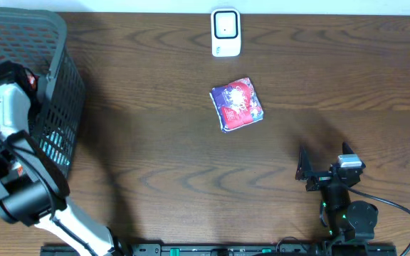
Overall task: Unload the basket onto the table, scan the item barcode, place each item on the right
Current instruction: 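Reach the left gripper back into the basket and grasp the mint-green pack, then place the mint-green pack left of the purple package, release, then reach into the basket and grasp the red-orange candy bar with left gripper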
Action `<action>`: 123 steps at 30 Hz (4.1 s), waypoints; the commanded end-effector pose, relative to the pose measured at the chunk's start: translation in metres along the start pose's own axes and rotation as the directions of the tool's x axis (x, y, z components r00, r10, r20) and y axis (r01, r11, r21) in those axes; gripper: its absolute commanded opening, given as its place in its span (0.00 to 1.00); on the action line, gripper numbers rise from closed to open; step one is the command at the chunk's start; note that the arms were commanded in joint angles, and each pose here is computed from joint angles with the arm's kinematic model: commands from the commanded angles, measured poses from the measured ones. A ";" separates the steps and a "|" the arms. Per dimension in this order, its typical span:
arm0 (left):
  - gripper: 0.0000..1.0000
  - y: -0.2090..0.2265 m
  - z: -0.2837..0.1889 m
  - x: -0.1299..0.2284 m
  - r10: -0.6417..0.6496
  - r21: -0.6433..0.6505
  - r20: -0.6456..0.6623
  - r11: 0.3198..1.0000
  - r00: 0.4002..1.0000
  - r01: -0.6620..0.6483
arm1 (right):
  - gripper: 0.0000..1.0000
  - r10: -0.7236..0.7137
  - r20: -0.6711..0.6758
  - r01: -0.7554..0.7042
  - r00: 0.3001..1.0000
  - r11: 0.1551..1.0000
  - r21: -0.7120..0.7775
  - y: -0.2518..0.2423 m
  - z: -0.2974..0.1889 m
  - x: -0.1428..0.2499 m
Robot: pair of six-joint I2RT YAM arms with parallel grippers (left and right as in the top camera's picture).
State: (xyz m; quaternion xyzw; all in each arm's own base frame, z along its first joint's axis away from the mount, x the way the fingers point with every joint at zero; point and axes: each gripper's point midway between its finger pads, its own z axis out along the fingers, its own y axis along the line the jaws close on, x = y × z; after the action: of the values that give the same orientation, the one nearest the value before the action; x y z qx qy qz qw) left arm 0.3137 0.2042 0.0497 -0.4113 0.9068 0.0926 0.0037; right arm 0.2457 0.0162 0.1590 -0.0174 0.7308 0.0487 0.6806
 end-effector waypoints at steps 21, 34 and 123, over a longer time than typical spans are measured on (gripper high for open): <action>0.07 -0.019 -0.081 -0.052 0.020 0.081 0.209 0.996 0.978 -0.037 | 0.99 0.005 -0.001 -0.005 1.000 1.000 -0.015 0.004 0.000 0.001; 0.08 0.008 -0.376 -0.004 -0.377 0.589 0.646 0.799 0.663 -0.120 | 0.99 0.005 0.000 -0.005 1.000 1.000 -0.015 0.004 0.000 0.001; 0.95 -0.013 -0.102 -0.107 0.183 0.142 0.388 0.956 0.903 -0.255 | 0.99 0.005 -0.001 -0.005 1.000 1.000 -0.015 0.004 0.000 0.001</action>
State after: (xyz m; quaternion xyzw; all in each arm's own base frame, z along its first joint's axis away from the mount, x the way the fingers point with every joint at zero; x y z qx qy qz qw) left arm 0.3862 0.2715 0.1917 -0.3351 0.9057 0.1251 0.2273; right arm 0.2457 0.0163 0.1590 -0.0175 0.7308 0.0488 0.6806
